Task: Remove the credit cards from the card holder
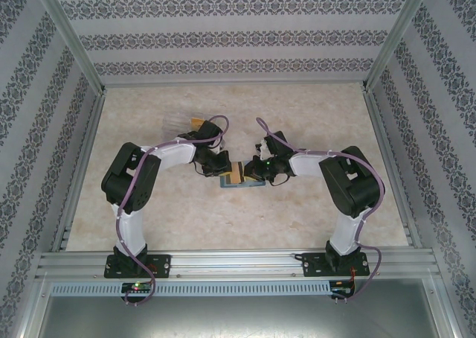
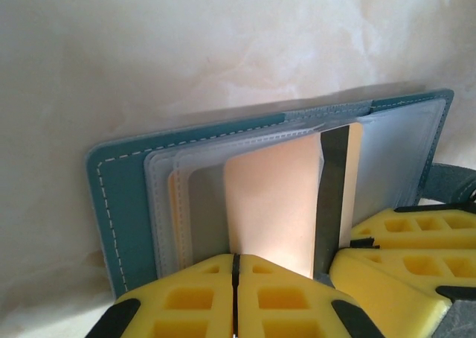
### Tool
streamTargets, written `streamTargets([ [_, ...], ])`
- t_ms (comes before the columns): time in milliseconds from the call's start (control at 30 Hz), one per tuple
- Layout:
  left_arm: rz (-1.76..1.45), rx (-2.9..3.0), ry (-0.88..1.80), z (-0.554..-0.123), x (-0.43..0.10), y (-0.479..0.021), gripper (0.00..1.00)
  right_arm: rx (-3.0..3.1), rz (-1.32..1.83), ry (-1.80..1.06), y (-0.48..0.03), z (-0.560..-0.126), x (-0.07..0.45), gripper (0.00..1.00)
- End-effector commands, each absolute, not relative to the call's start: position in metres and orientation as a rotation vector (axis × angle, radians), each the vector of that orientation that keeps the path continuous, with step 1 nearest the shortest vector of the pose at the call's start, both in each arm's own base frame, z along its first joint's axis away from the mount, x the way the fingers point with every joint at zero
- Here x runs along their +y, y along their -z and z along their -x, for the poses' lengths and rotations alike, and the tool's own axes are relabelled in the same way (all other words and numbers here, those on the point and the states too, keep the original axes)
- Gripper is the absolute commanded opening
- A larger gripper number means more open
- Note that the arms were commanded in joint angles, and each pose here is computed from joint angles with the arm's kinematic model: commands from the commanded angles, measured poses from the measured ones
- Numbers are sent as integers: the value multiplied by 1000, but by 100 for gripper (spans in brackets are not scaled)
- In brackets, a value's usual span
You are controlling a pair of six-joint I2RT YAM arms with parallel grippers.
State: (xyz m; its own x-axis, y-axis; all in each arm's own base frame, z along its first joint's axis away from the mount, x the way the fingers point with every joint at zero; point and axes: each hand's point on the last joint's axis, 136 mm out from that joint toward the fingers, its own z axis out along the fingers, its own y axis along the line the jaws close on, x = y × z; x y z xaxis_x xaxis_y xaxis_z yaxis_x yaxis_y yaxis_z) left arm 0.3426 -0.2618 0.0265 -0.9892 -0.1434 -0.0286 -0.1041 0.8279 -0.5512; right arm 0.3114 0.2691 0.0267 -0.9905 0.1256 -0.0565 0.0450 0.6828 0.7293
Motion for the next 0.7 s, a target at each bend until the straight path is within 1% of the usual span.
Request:
streamTargets([
  [0,243,3100,609,-310,-232,27,8,2758,-126,-1202,-27,-311,266,4],
  [67,242,3093,609,-311,-232,25,8,2748,-127,-1172,-28,-311,260,0],
  [100,234,3087,620,-312,-233,23,10,2740,-131,-1155,-30,-312,256,0],
  [200,206,3064,684,-315,-240,16,18,2734,-139,-1089,-32,-306,243,0],
  [333,176,3027,725,-322,-245,5,23,2716,-107,-1032,-37,-294,232,0],
  [467,150,2941,861,-337,-262,-19,34,2650,-38,-1038,-57,-293,231,0],
  [567,152,2826,1011,-355,-273,-51,43,2579,11,-1063,-79,-298,235,0],
  [667,164,2705,1071,-376,-268,-85,54,2511,45,-1098,-99,-306,240,0],
])
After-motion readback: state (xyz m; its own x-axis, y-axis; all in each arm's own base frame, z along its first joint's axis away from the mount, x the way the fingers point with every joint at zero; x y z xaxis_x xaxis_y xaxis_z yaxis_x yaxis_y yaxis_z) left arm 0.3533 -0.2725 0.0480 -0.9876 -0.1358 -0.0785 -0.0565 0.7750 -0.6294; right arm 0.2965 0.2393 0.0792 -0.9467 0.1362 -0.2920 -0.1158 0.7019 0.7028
